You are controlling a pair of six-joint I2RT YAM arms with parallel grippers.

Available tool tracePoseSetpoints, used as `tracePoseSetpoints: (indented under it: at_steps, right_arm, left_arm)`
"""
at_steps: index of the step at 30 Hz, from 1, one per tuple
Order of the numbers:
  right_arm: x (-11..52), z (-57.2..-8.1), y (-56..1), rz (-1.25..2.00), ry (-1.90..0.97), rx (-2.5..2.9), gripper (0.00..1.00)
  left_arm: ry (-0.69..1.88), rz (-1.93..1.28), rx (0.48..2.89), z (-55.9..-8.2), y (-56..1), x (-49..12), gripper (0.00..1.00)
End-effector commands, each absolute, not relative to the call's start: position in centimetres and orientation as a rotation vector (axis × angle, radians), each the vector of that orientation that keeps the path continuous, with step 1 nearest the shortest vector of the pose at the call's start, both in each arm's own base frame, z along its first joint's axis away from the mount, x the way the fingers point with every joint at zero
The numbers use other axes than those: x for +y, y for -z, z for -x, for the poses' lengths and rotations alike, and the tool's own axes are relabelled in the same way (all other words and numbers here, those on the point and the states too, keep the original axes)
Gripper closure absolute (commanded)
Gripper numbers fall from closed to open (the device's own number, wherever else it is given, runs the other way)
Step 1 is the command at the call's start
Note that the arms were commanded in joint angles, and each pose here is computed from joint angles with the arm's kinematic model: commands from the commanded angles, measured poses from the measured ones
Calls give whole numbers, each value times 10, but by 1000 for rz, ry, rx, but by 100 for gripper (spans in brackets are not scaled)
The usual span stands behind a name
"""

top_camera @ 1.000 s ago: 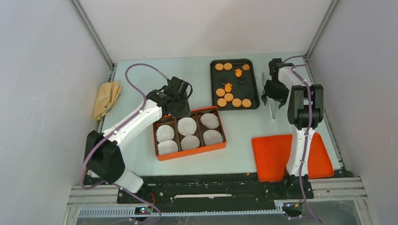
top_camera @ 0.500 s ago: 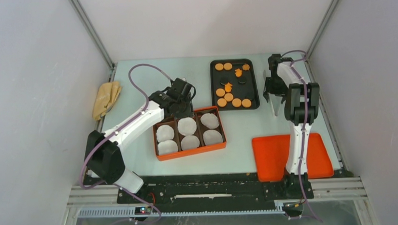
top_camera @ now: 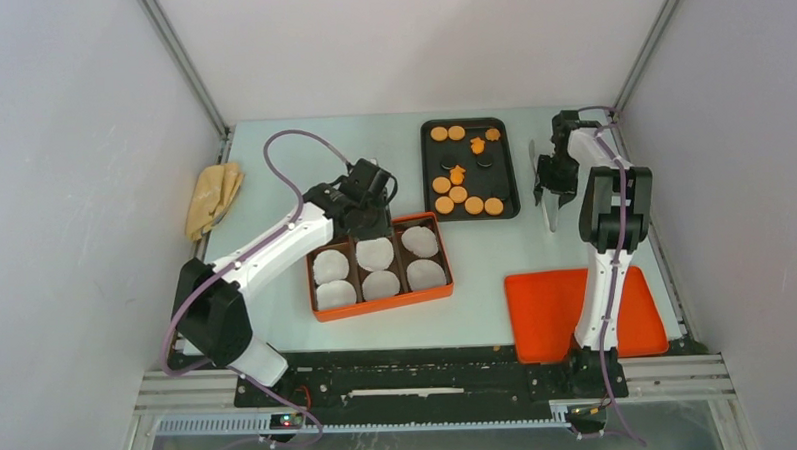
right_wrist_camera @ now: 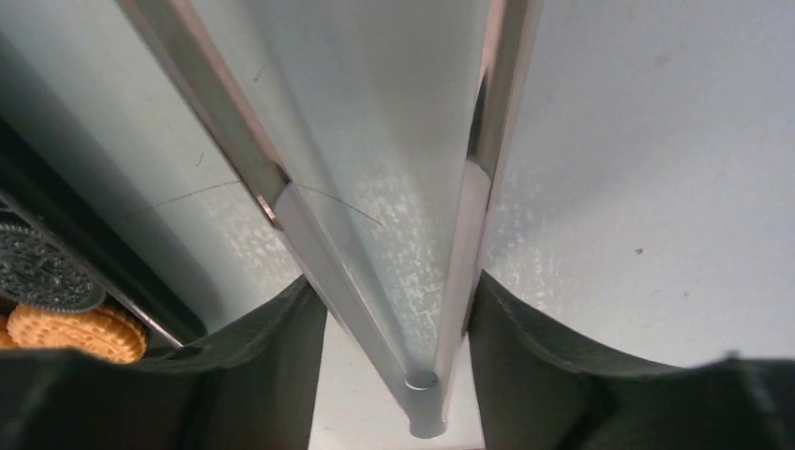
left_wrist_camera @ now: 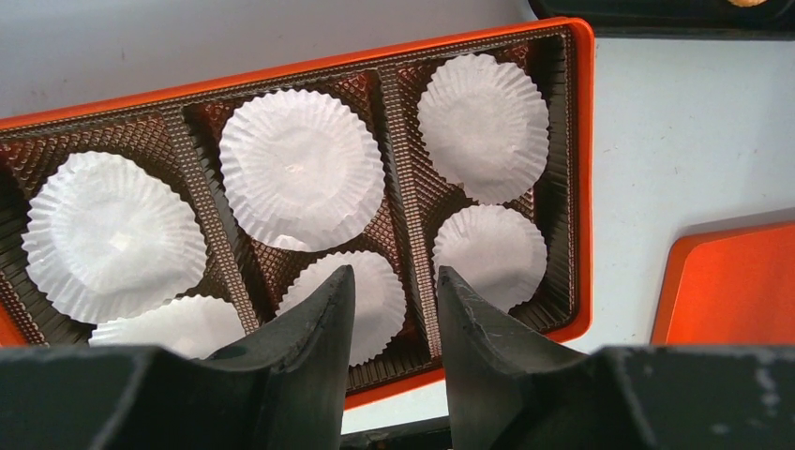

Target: Pack the cookies

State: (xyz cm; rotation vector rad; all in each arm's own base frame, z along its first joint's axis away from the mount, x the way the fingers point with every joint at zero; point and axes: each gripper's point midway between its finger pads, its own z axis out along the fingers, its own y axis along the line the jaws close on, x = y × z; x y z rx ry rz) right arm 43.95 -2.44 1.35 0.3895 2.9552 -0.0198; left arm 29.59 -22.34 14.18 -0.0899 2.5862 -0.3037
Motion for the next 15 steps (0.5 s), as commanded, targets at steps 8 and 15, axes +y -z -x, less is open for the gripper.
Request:
tracePoseSetpoints:
  at_steps: [8, 15]
  right_arm:
    - [-10, -407, -9, -379, 10, 3031, 55]
    - [7, -414, -88, -320, 68, 2818, 56]
  left_arm:
    - [314, 92, 2576, -296, -145, -233, 58]
    - [319, 78, 2537, -305, -162, -237, 58]
